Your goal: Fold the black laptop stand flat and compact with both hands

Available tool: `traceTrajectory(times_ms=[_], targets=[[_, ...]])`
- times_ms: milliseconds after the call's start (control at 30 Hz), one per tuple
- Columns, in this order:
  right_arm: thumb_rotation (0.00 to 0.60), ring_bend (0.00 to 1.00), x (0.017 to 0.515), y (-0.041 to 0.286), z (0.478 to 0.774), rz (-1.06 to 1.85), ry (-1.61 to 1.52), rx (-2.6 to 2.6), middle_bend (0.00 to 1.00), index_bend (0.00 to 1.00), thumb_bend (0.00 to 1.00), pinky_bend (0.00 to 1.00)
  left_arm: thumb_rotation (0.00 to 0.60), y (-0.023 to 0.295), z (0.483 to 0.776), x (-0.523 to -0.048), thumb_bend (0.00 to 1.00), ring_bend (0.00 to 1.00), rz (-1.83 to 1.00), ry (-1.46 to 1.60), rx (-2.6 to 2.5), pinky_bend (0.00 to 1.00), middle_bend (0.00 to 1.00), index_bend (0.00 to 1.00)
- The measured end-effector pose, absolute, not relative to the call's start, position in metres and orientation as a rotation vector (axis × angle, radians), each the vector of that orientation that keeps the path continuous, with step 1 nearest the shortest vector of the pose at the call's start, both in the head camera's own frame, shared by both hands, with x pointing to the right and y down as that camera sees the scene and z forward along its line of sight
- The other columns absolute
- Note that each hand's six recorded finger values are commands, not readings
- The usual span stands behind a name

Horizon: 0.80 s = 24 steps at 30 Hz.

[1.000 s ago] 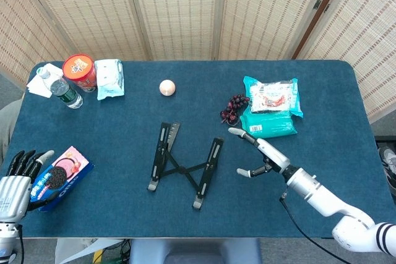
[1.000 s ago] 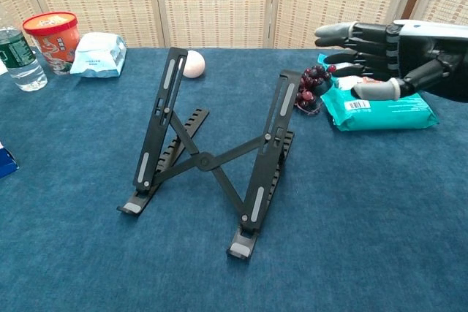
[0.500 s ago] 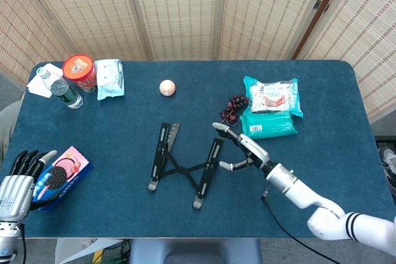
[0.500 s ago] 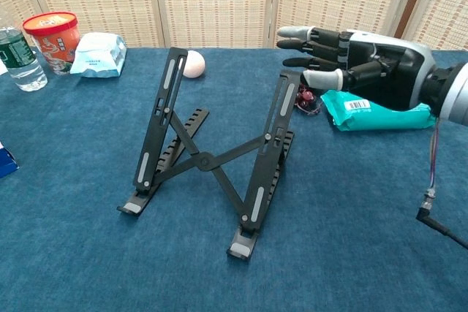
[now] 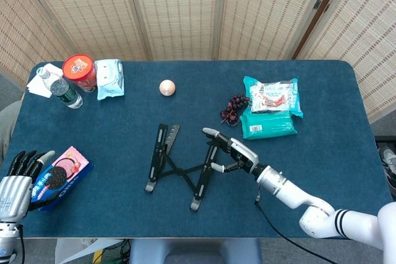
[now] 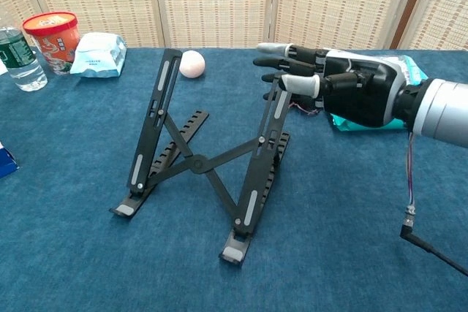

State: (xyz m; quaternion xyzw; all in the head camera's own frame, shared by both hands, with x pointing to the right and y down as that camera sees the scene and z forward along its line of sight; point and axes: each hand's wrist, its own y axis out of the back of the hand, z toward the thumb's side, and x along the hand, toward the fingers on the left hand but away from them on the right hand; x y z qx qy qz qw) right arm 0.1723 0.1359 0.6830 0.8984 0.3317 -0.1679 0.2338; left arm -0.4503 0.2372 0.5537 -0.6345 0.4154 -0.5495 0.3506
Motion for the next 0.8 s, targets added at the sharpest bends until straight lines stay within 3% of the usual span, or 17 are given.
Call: traceTrajectory(times_ms=[300, 800], targets=[[0.6, 0.06, 0.17, 0.143, 0.682, -0.422, 0.88, 2.462, 0.16, 0.0, 0.23, 0.18, 0.6, 0.238, 0.553, -0.451, 0.13, 0.1, -1.426, 1.076, -1.638, 0.0, 0.19, 0.14], [0.6, 0.07, 0.169, 0.162, 0.657, -0.308, 0.82, 2.474, 0.16, 0.0, 0.23, 0.18, 0.6, 0.237, 0.554, -0.446, 0.13, 0.1, -1.418, 1.071, -1.644, 0.0, 0.2, 0.14]])
